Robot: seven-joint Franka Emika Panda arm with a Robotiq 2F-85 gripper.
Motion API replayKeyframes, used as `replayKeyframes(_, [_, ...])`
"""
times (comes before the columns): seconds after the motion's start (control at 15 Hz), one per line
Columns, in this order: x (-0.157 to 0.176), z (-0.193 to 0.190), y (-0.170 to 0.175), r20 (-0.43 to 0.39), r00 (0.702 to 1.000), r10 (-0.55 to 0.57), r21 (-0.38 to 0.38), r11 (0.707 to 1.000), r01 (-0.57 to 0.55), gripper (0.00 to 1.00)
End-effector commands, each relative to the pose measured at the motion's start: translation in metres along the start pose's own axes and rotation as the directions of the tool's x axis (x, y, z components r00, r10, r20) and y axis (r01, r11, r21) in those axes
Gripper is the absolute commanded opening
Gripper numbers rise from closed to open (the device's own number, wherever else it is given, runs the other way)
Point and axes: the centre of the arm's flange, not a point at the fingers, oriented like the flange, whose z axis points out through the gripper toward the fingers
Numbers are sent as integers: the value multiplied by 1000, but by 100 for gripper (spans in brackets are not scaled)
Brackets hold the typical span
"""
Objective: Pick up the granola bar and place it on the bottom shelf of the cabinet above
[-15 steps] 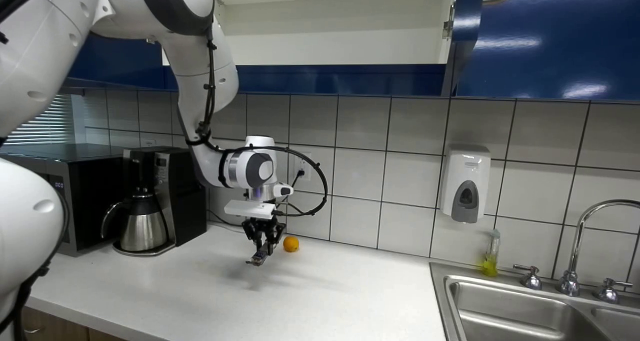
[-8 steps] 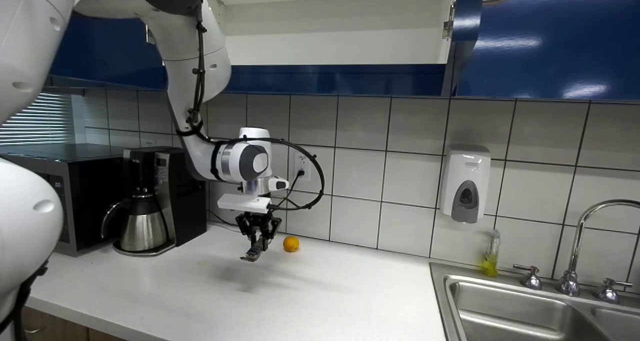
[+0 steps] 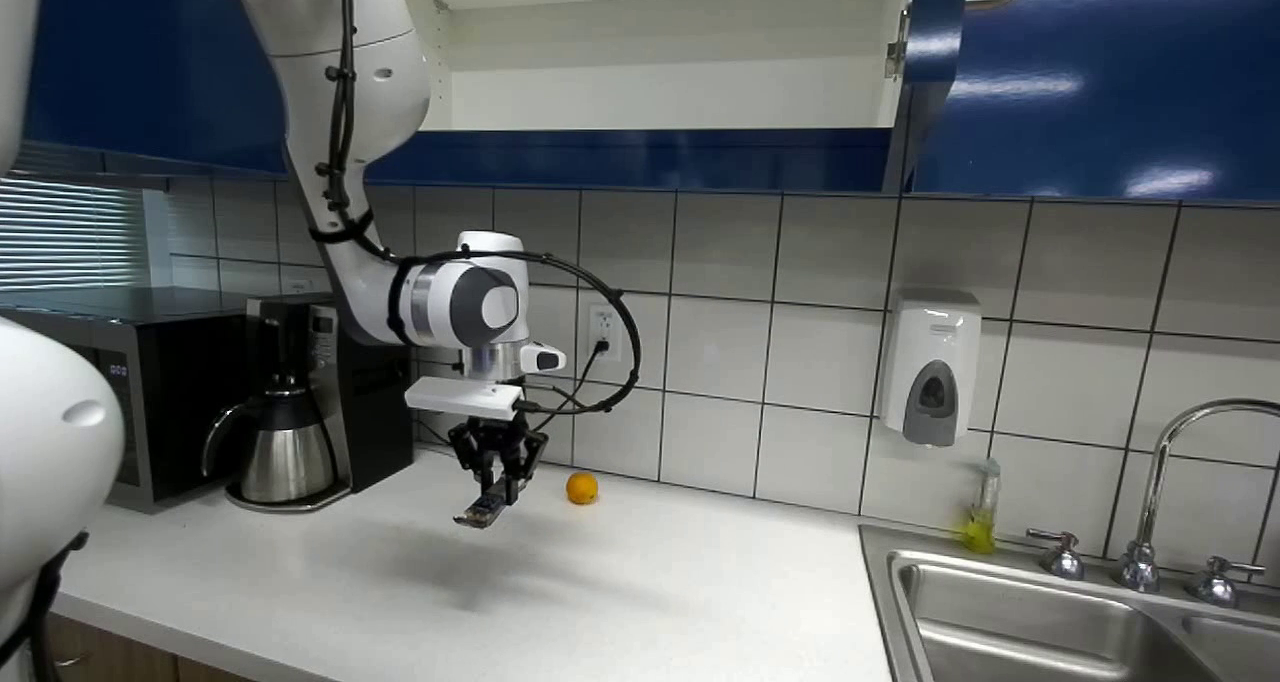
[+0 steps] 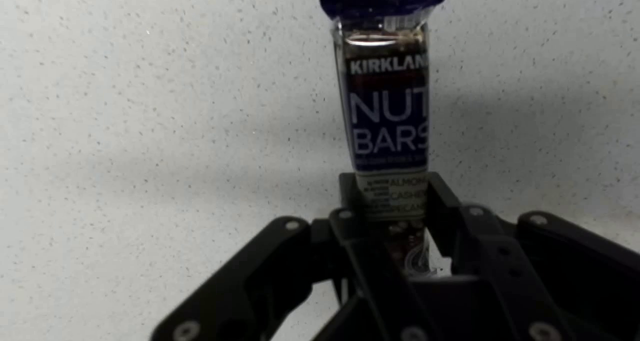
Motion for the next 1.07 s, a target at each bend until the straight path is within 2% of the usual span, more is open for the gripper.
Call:
replayKeyframes(0.0, [-50,-36,8,20,1000,-19,-6,1000,19,11])
replayKeyframes(0.53, [-119,-81,3,74,996,-51,4,999,51,11])
replayKeyframes(1.0, [-141,-153,-2,50,998,-47,0,999,47,11])
